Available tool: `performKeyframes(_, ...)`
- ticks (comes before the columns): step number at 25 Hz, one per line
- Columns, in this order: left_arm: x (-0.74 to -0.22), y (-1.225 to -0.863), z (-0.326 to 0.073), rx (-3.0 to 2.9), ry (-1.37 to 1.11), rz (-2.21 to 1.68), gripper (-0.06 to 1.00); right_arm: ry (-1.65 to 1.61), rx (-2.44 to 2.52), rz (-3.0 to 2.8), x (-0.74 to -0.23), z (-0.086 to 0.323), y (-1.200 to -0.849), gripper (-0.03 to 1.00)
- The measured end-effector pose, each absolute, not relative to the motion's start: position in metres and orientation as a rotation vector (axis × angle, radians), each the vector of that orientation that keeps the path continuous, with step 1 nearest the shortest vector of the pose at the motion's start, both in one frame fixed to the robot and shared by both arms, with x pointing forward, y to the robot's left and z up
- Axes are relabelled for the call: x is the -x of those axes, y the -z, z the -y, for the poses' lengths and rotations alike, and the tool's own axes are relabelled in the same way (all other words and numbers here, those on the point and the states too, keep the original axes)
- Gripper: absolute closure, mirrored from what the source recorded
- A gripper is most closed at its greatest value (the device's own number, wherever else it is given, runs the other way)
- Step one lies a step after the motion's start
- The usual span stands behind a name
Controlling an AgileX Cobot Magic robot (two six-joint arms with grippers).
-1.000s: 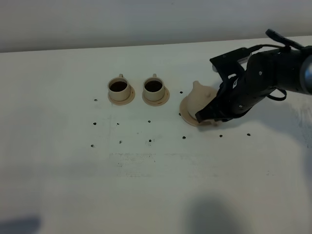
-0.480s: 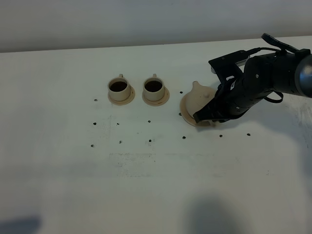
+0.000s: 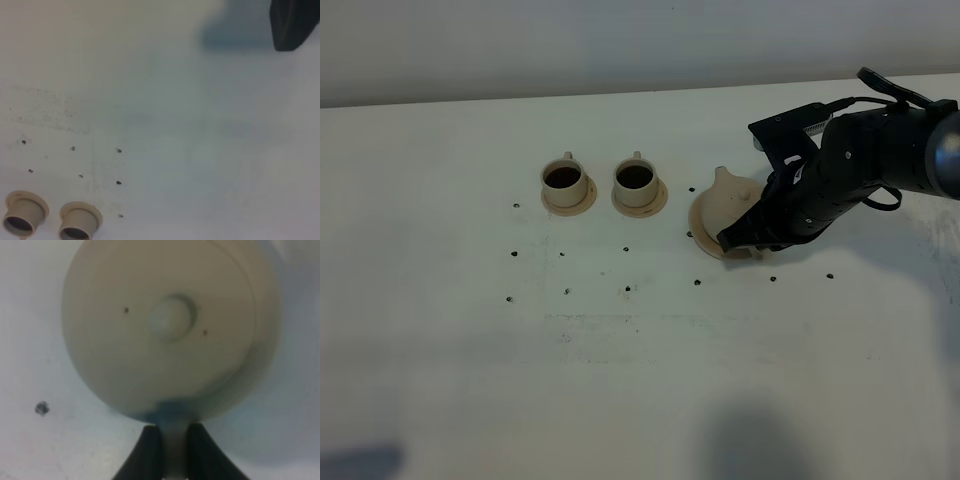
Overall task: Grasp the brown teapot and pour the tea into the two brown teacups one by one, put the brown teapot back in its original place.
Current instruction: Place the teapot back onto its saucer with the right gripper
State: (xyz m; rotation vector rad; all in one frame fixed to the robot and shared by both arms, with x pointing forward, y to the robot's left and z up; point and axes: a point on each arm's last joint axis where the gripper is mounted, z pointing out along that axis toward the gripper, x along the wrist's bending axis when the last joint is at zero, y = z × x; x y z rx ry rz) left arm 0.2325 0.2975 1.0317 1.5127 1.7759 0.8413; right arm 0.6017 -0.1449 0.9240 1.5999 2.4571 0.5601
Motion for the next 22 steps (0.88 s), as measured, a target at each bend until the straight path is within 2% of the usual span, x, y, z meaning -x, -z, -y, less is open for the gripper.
performKeyframes(22,-0.2325,-1.0316,-0.2975,-1.513,-0.841,-1.776,0.63,-0.583,-1.591,-2.453,-0.6006,0.1454,-0.9325,0.87)
